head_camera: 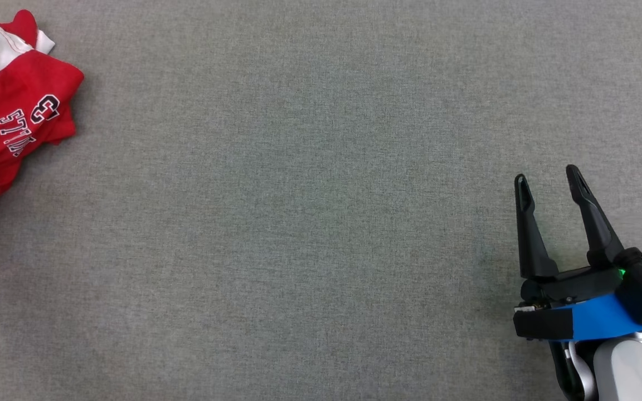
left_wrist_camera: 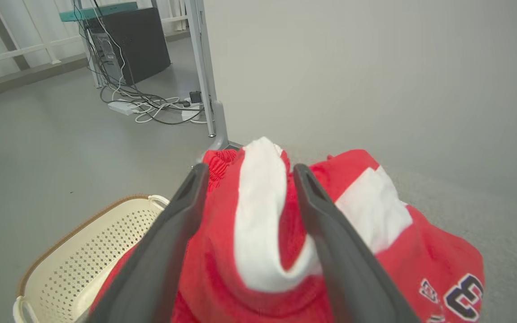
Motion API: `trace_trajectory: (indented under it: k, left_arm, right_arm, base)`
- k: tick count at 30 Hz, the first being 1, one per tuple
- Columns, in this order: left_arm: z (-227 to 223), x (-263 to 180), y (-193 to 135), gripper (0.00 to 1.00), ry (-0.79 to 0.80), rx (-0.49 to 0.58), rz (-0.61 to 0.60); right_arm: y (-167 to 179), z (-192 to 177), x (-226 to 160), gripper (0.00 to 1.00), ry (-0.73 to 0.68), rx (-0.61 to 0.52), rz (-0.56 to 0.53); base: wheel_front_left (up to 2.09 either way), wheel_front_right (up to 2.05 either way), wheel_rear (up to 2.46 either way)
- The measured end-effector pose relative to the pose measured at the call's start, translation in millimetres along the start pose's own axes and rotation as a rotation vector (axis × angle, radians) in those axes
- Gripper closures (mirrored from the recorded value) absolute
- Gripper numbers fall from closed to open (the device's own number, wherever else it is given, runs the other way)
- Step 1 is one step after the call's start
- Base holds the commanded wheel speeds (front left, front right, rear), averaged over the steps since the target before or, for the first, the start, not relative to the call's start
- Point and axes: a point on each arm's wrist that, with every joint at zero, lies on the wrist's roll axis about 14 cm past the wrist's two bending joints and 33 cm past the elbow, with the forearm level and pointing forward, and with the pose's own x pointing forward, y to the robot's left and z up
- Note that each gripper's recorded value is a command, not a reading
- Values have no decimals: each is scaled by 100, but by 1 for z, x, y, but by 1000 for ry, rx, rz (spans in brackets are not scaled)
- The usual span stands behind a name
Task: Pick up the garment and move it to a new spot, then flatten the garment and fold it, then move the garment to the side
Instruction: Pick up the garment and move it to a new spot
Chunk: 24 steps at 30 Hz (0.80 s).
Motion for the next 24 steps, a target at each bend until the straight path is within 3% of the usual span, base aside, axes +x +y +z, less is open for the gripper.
trace_trajectory:
  k: [8,9,10,11,12,17,24]
  left_arm:
    - [-63,-12,3,0,280,-25,0]
    - [-70,-15,4,5,313,-33,3]
    - [-75,-18,4,62,338,-44,3]
    - [-77,-20,4,93,349,-47,1]
    - [-78,-21,3,100,358,-48,-4]
    - [-58,-19,1,100,268,-43,-33]
    - [31,-8,-11,100,-17,-11,-101]
  right_arm:
    - [4,2,3,0,-2,-7,15]
    - [6,3,3,0,-4,-6,19]
    - [8,4,3,0,-6,-6,23]
    - [9,5,3,0,-8,-5,26]
    - [10,7,3,0,-10,-5,30]
    - [14,14,0,0,-24,-2,37]
    - [18,32,-9,0,-69,15,40]
  base:
    - [0,0,0]
    - [0,0,0]
    - [0,0,0]
    - [0,0,0]
    - [0,0,0]
    - [0,0,0]
    - [0,0,0]
